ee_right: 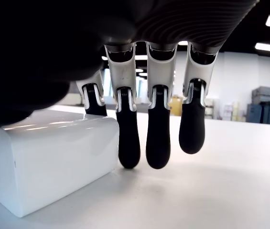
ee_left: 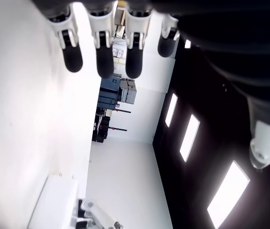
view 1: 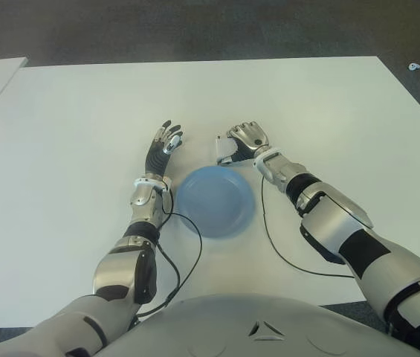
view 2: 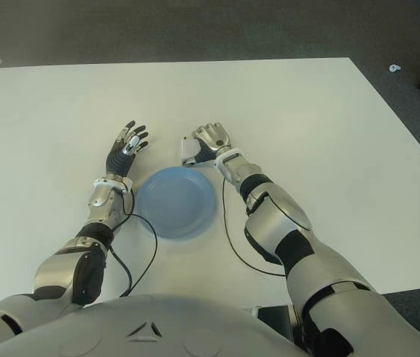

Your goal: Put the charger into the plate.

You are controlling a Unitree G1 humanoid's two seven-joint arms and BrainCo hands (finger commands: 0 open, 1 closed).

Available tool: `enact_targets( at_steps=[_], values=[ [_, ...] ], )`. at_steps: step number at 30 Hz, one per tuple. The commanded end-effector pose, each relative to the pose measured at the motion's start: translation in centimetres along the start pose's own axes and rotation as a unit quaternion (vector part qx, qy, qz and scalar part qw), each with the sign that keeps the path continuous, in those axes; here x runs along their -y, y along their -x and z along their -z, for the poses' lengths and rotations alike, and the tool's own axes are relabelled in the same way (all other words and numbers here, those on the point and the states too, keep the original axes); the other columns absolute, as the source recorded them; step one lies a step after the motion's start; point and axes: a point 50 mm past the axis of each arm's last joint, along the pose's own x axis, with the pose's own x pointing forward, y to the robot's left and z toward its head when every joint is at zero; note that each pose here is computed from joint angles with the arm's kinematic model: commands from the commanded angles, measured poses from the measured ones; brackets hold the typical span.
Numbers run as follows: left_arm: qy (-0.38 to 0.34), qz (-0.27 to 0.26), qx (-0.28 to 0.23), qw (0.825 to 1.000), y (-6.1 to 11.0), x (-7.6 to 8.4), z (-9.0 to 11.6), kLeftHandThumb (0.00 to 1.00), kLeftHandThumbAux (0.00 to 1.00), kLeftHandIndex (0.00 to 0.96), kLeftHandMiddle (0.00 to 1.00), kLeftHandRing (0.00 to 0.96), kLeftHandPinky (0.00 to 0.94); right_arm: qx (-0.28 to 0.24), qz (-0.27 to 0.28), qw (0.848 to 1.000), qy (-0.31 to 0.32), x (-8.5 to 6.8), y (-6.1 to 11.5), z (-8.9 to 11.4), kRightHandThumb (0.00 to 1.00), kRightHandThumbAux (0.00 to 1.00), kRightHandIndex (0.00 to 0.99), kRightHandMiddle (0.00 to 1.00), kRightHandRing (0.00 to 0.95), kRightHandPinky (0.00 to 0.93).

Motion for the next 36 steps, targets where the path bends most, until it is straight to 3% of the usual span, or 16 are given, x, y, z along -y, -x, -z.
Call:
enact_targets(
  at_steps=[1,14,33,36],
  values=[
    [0.012,0.0,-0.034,0.999,0.7,0.1,1.3,0.051,0.52,0.071,0.18,0.172,0.175,-0.017,-0.045,0.999,-0.023,-1.7,0.9,0.0,0.738,0.708,0.44,0.853,0.842,0.865],
    [0.014,0.003,-0.035,0.999,0.6,0.1,1.3,0.043,0.531,0.083,0.202,0.196,0.203,-0.028,-0.061,0.996,-0.057,-1.7,0.9,0.3,0.737,0.712,0.439,0.885,0.861,0.859],
    [0.006,0.007,-0.034,0.999,0.6,0.1,1.2,0.027,0.534,0.107,0.239,0.224,0.217,-0.025,-0.047,0.998,-0.042,-1.5,1.0,0.8,0.74,0.713,0.438,0.885,0.867,0.868],
    [0.005,0.008,-0.034,0.999,0.6,0.2,1.2,0.022,0.535,0.113,0.246,0.23,0.219,-0.03,-0.03,0.998,-0.045,-0.9,0.8,1.4,0.741,0.713,0.438,0.886,0.869,0.866]
  ],
)
